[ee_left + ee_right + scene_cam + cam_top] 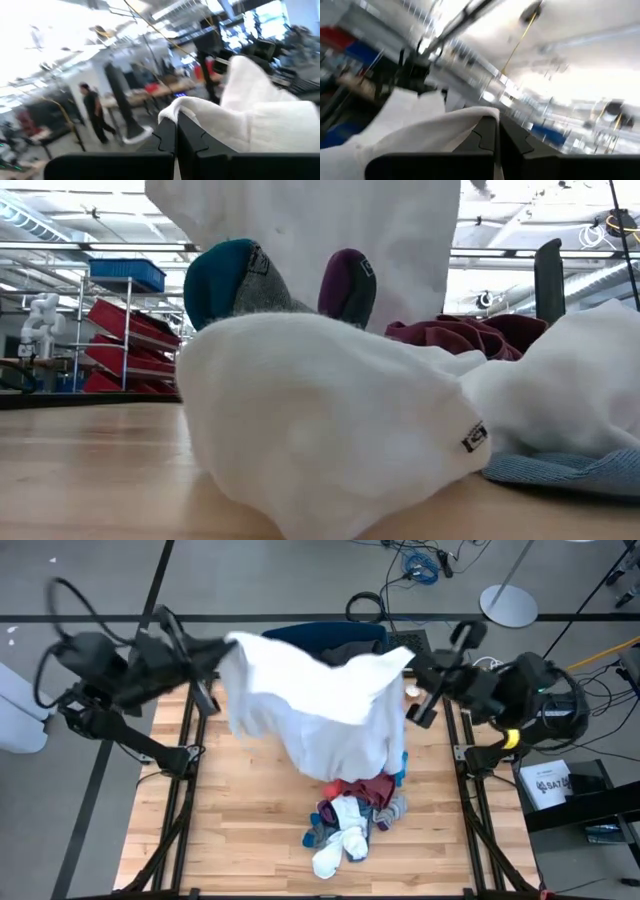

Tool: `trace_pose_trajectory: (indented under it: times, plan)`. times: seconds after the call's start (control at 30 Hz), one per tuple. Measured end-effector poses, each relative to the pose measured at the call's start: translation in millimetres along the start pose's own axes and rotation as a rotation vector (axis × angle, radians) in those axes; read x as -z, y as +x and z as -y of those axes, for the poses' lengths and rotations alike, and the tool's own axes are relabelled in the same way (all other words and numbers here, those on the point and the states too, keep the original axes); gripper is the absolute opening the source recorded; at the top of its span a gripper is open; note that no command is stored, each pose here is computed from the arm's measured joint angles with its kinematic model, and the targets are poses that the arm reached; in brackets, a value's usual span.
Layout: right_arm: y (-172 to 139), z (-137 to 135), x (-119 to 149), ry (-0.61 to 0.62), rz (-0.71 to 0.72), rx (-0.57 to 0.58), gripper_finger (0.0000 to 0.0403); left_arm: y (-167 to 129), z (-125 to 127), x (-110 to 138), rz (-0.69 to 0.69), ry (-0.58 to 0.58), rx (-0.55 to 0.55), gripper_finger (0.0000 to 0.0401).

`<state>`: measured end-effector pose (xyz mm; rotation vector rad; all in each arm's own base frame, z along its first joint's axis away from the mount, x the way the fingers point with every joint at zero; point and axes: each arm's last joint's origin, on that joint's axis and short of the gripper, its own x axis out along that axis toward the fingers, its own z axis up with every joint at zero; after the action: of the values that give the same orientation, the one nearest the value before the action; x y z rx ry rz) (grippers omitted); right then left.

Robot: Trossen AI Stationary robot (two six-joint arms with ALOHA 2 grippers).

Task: Sort clothes
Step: Put the white polo shirt into the blue laundry organizer

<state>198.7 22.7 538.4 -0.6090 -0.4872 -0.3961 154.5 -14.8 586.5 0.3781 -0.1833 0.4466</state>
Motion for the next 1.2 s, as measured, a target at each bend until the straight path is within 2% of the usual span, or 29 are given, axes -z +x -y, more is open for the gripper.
trace_pose_trajectory:
  times: [0.1, 0.2, 0.43, 0.6, 0.77, 0.87, 1.0, 1.1, 1.2]
  plan:
    - [2.9, 6.2, -3.5, 0.023, 0.102, 0.036, 0.0, -1.8, -9.1, -7.6, 0.049, 0.018, -0.048, 0.0]
    - [8.7, 9.1, -2.1, 0.069, 0.195, 0.054, 0.0, -2.7, -13.9, -12.3, 0.082, 0.083, -0.083, 0.0]
    - [31.4, 14.2, 19.7, 0.257, 0.365, 0.144, 0.0, -7.7, -27.0, -30.2, 0.222, 0.247, -0.227, 0.0]
    - [50.3, 17.4, 40.8, 0.395, 0.424, 0.095, 0.0, -10.7, -32.0, -35.3, 0.252, 0.341, -0.29, 0.0]
    - [75.7, 24.0, 44.7, 0.468, 0.46, 0.007, 0.0, -14.3, -35.0, -36.2, 0.244, 0.418, -0.306, 0.0]
    - [94.0, 22.0, 47.4, 0.501, 0.381, -0.071, 0.0, -17.4, -37.6, -36.7, 0.225, 0.444, -0.325, 0.0]
    - [111.0, 18.2, 49.8, 0.495, 0.147, -0.172, 0.0, -27.4, -42.0, -34.2, 0.138, 0.438, -0.324, 0.0]
    - [112.3, 18.5, 43.3, 0.457, 0.016, -0.257, 0.0, -37.1, -43.6, -28.7, 0.078, 0.387, -0.261, 0.0]
    - [107.8, 18.6, 34.1, 0.434, -0.042, -0.32, 0.0, -44.6, -42.2, -21.8, 0.04, 0.329, -0.171, 0.0]
